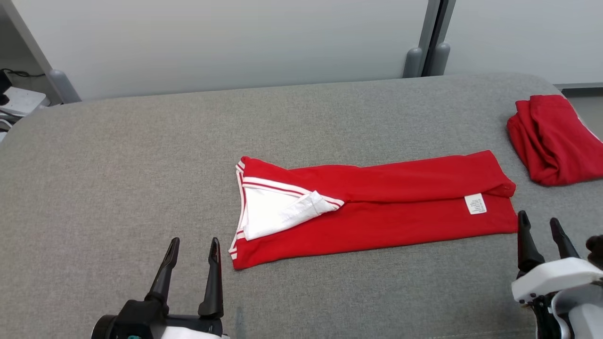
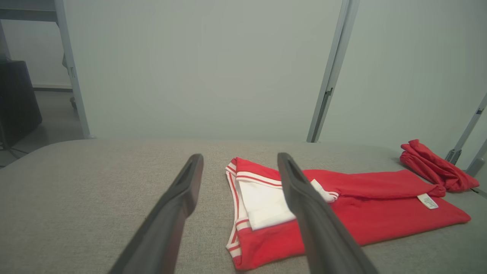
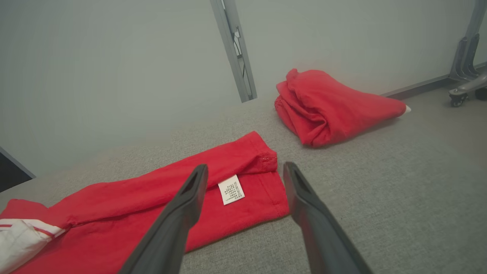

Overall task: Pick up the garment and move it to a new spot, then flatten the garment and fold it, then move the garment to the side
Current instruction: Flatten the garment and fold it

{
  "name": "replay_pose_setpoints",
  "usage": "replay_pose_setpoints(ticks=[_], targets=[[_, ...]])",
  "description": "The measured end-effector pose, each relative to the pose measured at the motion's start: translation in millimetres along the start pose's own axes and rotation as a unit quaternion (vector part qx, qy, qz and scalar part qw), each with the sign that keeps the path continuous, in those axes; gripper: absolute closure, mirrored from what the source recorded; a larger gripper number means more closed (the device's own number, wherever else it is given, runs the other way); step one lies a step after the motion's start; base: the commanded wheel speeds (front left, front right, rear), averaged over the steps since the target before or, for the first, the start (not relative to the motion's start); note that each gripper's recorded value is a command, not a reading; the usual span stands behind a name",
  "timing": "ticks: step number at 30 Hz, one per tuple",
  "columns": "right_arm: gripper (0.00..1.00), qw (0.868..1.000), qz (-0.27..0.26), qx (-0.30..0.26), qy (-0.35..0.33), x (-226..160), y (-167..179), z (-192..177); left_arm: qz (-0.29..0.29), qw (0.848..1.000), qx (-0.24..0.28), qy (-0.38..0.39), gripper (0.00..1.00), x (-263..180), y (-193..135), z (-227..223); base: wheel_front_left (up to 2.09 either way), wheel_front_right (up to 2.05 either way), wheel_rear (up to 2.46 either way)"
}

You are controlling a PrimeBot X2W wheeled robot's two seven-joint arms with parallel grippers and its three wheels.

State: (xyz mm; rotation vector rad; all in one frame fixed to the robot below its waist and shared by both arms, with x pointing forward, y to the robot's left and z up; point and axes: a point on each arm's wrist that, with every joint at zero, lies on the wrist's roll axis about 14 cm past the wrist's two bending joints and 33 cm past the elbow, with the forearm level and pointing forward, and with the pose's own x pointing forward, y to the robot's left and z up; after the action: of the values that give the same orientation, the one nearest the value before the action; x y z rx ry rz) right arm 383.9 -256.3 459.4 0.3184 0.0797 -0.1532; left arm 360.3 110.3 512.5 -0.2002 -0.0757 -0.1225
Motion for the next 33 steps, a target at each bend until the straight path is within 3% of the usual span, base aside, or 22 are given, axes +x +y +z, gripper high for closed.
replay_pose_setpoints(ticks=[17, 25, 33], targets=[[0.0, 0.993, -0.063, 0.055, 0.085, 100, -18, -27, -0.011, 1.0, 0.016, 0.02, 0.0, 42, 2, -24, 0.0, 0.0, 0.0], [0.0, 0.981, -0.089, 0.043, 0.165, 103, -31, -70, -0.001, 0.999, 0.018, 0.03, 0.0, 50, 10, -33, 0.0, 0.0, 0.0], [0.0, 0.977, -0.097, 0.048, 0.183, 102, -33, -79, -0.003, 0.999, 0.02, 0.034, 0.0, 52, 9, -37, 0.0, 0.0, 0.0]])
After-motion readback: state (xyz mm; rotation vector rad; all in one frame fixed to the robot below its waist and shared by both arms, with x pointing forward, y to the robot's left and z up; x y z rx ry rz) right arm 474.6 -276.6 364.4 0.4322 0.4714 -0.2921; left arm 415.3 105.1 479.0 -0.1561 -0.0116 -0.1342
